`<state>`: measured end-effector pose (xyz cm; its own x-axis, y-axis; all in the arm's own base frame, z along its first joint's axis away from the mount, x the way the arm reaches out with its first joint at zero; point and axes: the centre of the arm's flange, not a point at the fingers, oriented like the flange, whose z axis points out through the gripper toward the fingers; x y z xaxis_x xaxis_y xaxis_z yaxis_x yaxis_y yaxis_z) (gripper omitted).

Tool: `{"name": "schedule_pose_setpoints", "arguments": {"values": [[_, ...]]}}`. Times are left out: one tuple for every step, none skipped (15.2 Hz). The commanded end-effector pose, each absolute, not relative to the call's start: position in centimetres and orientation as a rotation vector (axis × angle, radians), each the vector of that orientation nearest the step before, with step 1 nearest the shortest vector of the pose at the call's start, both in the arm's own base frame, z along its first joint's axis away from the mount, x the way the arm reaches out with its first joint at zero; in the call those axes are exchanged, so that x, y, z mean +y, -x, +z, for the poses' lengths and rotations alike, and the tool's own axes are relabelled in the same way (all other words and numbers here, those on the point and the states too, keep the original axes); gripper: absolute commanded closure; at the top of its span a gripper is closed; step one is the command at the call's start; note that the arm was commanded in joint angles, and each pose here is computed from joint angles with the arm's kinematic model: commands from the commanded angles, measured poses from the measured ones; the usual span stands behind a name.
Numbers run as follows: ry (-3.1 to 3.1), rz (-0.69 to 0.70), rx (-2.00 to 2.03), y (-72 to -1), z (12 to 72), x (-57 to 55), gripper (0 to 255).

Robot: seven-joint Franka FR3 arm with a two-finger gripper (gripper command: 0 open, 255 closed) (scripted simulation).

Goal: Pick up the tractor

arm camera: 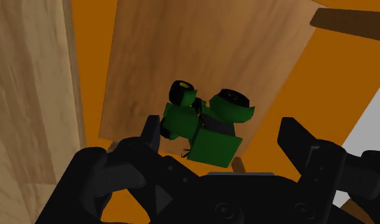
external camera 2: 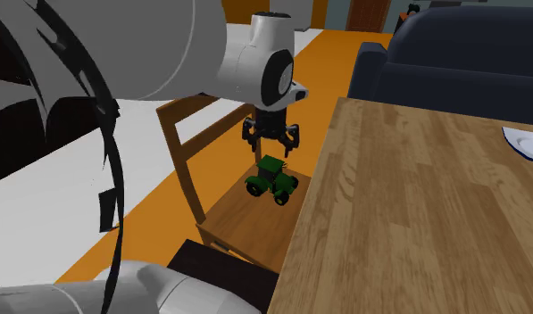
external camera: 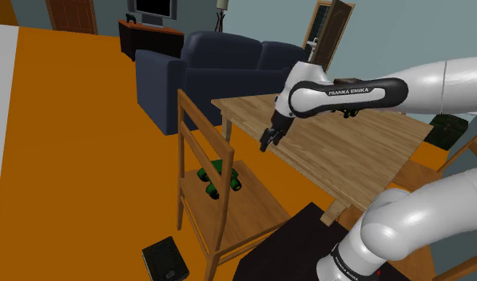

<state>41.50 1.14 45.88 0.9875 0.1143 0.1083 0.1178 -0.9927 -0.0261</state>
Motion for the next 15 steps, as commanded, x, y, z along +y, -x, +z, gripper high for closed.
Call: {"name": "schedule_pose_setpoints", "arguments": {"values": [[3.096, -0.172, -0.191, -43.1, 43.5, 1.5, 0], [3.094, -0.173, -0.196, -43.8, 42.4, 1.6, 0], [3.092, -0.174, -0.201, -44.5, 41.3, 1.8, 0], [3.09, -0.176, -0.206, -45.2, 40.2, 1.9, 0], [3.088, -0.177, -0.21, -45.9, 39.1, 2.0, 0], [3.087, -0.178, -0.215, -46.6, 38.0, 2.1, 0], [3.085, -0.179, -0.22, -47.3, 36.9, 2.3, 0], [3.083, -0.18, -0.225, -48.0, 35.8, 2.4, 0], [3.081, -0.181, -0.23, -48.6, 34.7, 2.5, 0], [3.079, -0.182, -0.235, -49.3, 33.6, 2.7, 0], [3.077, -0.184, -0.24, -50.0, 32.5, 2.8, 0], [3.075, -0.185, -0.245, -50.7, 31.4, 3.0, 0], [3.073, -0.186, -0.249, -51.4, 30.3, 3.1, 0], [3.071, -0.187, -0.254, -52.1, 29.2, 3.3, 0], [3.07, -0.188, -0.259, -52.8, 28.1, 3.5, 0]]}}
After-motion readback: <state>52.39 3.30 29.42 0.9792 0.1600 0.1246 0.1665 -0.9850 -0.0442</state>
